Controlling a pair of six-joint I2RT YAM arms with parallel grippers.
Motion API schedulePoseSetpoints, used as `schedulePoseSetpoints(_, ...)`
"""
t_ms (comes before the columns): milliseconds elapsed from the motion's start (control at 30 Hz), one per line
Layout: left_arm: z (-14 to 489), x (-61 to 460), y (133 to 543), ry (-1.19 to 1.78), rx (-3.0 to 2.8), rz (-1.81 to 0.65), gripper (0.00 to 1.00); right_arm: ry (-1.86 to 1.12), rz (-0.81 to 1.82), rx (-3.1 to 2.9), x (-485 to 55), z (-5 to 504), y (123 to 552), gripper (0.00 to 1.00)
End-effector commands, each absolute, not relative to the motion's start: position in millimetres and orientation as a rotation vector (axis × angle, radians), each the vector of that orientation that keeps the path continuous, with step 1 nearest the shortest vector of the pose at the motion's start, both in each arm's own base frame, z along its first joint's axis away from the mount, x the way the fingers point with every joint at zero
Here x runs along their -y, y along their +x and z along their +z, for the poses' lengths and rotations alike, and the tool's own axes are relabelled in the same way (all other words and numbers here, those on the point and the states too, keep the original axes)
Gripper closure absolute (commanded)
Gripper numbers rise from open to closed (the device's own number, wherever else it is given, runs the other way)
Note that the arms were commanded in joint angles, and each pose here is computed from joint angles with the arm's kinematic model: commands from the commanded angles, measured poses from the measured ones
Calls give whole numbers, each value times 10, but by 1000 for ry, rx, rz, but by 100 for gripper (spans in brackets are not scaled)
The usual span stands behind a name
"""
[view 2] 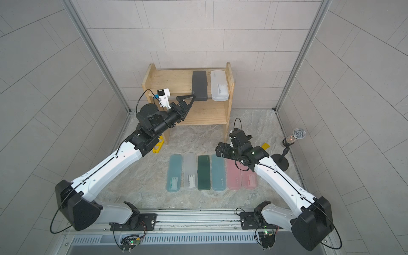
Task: Remove the pencil cases from the shelf
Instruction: Pick up the pencil case from the shelf.
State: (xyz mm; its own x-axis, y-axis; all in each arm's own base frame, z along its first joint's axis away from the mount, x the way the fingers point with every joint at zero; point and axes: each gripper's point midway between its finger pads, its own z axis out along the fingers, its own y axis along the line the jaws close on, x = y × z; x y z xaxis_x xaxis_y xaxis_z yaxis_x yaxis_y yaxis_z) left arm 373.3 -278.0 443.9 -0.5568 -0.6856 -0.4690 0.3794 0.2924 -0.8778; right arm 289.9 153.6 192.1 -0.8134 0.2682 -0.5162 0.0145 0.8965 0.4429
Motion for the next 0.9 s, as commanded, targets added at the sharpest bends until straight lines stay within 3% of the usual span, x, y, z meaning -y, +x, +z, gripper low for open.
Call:
schedulePoseSetpoints(0, 4719, 2792, 3727, -272, -1554, -1477, 2, 198, 555, -2469, -1460, 1947, 2840, 0)
schedulePoseSetpoints(300, 4683, 2906, 3862, -276, -1568, -1492, 9, 211, 549, -2472, -1359, 2000, 2839, 0)
schedulePoseSetpoints(600, 4700, 2951, 3912, -278, -1551, -1516, 27, 211, 545, -2474, -1312, 2036, 2804, 0)
schedulePoseSetpoints(867, 4770, 3012, 3931, -278, -1533, -1572, 32, 216, 548, -2449, -1300, 2185, 2812, 0)
